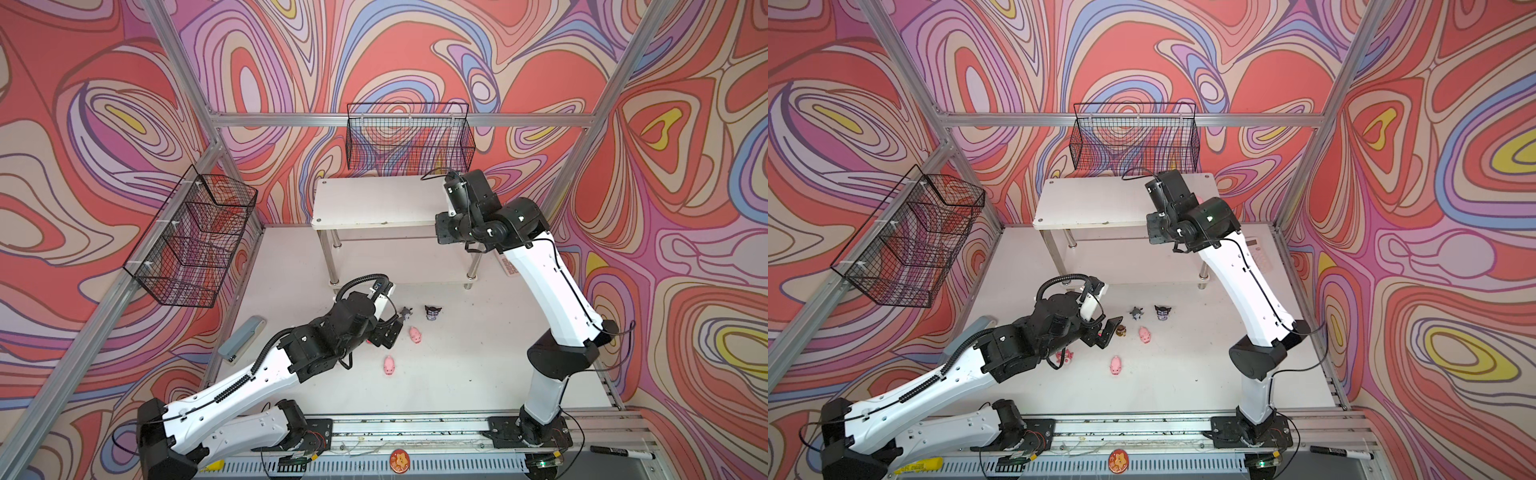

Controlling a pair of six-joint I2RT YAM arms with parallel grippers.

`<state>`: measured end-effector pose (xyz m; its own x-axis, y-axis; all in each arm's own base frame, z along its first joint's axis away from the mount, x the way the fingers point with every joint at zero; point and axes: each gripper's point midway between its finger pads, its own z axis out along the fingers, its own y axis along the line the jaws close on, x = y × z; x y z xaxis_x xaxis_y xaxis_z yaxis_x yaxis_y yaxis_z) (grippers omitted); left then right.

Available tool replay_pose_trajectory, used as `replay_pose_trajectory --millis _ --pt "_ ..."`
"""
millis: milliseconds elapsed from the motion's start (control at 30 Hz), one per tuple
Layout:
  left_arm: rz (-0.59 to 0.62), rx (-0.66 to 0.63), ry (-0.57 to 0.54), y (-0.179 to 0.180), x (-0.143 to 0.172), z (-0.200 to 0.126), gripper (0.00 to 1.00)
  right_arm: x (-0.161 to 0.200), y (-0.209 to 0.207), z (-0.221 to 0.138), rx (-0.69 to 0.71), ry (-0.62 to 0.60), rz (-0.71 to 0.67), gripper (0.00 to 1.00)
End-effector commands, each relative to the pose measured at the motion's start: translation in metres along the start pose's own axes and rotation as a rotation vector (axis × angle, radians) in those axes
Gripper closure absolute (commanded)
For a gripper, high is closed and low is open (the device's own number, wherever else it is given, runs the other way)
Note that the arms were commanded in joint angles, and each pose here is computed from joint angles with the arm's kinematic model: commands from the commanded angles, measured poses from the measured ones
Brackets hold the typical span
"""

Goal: Organize plastic toys on shelves
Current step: Place the plastic toy on the shelf.

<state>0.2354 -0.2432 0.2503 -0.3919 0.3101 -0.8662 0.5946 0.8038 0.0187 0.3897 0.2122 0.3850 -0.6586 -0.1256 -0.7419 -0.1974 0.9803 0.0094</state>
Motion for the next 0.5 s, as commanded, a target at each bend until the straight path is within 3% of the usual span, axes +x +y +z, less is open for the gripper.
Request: replay_pose_trajectory --millis 0,467 --pt "0.03 -0.019 -0.063 0.002 -0.024 -0.007 0.0 -0.017 -0.008 0.002 -0.007 -0.041 -0.009 0.73" --pt "0.061 -0.056 -0.133 0.01 -0.041 -0.018 0.0 -0.038 -0.024 0.027 -0.037 -0.072 0.025 0.72"
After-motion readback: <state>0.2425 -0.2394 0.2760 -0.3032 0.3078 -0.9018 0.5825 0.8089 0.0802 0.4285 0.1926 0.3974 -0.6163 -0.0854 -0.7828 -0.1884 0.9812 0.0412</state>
